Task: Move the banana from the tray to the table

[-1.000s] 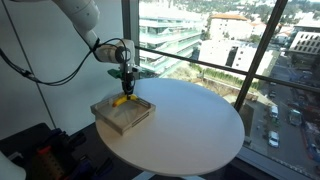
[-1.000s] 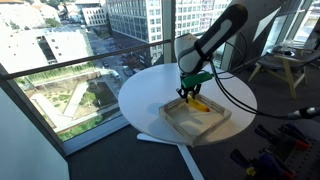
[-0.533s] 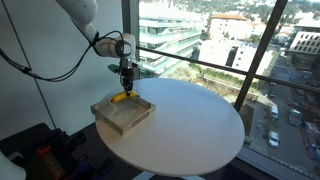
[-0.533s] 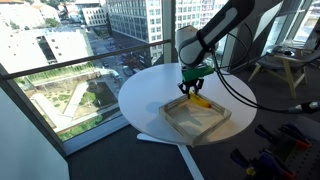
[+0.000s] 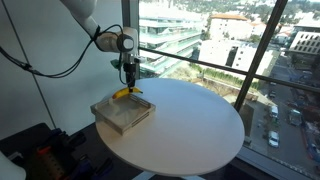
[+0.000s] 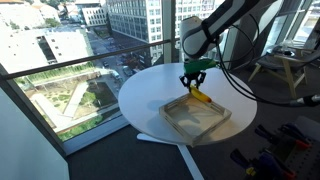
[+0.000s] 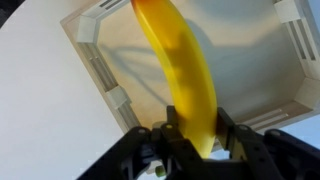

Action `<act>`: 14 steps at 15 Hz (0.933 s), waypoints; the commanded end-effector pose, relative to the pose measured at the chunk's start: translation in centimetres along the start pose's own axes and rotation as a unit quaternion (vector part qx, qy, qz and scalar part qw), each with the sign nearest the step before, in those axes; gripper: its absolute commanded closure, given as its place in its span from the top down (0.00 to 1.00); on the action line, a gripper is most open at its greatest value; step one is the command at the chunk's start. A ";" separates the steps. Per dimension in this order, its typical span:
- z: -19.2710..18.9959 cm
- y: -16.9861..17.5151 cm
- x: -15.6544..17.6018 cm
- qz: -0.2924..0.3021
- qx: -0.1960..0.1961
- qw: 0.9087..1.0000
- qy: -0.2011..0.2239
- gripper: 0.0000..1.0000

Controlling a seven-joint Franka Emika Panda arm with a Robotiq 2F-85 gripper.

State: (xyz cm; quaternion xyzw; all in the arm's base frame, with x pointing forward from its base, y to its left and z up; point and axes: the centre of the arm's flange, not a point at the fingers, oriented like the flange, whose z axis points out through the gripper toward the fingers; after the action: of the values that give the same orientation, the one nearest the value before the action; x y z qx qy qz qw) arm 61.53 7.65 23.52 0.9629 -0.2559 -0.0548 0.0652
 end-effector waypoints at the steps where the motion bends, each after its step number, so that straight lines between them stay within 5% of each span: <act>1: -1.8 1.0 -0.9 -0.008 0.029 0.999 0.010 0.16; 14: -1.3 4.8 1.9 0.020 0.060 0.998 0.012 0.16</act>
State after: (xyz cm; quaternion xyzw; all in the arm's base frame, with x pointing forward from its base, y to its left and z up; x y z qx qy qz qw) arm 61.72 4.51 24.64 0.9618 -0.2710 -0.0305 0.0231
